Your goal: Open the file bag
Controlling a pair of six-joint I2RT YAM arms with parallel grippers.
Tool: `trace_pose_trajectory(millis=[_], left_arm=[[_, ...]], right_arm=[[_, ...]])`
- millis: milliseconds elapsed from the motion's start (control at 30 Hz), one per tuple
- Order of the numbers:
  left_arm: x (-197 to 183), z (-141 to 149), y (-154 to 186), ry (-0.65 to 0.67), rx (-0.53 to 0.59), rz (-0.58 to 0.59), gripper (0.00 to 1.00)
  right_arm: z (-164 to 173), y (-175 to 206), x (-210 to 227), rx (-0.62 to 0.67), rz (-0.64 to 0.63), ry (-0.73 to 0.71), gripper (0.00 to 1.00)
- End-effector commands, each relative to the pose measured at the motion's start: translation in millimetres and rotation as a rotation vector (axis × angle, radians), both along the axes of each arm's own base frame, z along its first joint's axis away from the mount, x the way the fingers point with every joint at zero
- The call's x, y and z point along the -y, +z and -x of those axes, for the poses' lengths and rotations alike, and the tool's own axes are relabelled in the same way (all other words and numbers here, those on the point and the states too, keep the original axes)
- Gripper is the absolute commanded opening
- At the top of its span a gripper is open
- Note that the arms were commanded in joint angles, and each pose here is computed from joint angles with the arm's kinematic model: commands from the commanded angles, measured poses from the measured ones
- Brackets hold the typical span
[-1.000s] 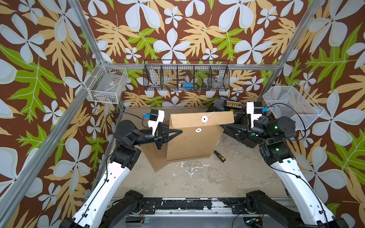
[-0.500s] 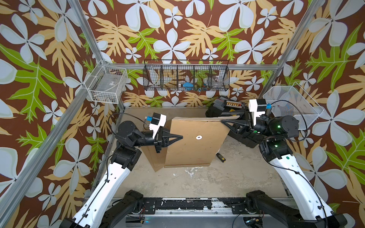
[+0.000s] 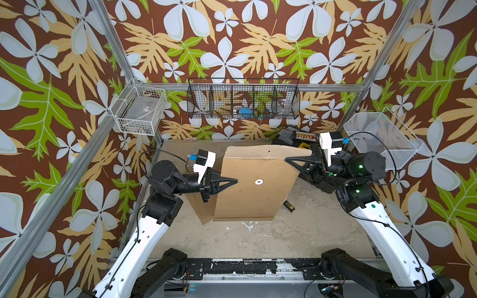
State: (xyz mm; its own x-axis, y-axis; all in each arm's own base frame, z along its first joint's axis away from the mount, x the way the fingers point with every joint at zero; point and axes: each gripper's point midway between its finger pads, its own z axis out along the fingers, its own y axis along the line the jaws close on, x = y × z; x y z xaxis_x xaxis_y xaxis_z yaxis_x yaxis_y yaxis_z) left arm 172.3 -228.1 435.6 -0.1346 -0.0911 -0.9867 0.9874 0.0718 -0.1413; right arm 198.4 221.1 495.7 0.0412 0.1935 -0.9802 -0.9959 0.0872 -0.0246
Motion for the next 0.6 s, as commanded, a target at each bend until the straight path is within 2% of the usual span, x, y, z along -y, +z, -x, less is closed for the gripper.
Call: trace_pose_trajectory(millis=[0, 33, 100, 267, 333, 467, 567], left_arm=[[-5, -16, 2, 0.121, 0.011, 0.002, 0.00], [-8, -26, 1, 0.188, -0.001, 0.007, 0.00], [-18, -46, -3, 0.331, -0.040, 0.019, 0.16], [-50, -96, -39, 0.676, -0.192, -0.018, 0.83], [-64, -112, -63, 0.794, -0.265, -0.056, 0.90], [-99, -135, -118, 1.042, -0.419, -0.107, 0.99], [-125, -145, -159, 1.218, -0.535, -0.134, 1.00]], right_arm=[[-2, 1, 1, 0.014, 0.003, -0.034, 0.00], [-7, -1, 2, 0.007, 0.008, -0.068, 0.00], [-22, -5, 4, -0.017, 0.021, -0.156, 0.00], [-65, -23, 23, -0.125, 0.072, -0.436, 0.00], [-72, -31, 31, -0.145, 0.089, -0.511, 0.00], [-72, -39, 37, -0.145, 0.095, -0.558, 0.00], [-69, -36, 38, -0.146, 0.088, -0.561, 0.00]])
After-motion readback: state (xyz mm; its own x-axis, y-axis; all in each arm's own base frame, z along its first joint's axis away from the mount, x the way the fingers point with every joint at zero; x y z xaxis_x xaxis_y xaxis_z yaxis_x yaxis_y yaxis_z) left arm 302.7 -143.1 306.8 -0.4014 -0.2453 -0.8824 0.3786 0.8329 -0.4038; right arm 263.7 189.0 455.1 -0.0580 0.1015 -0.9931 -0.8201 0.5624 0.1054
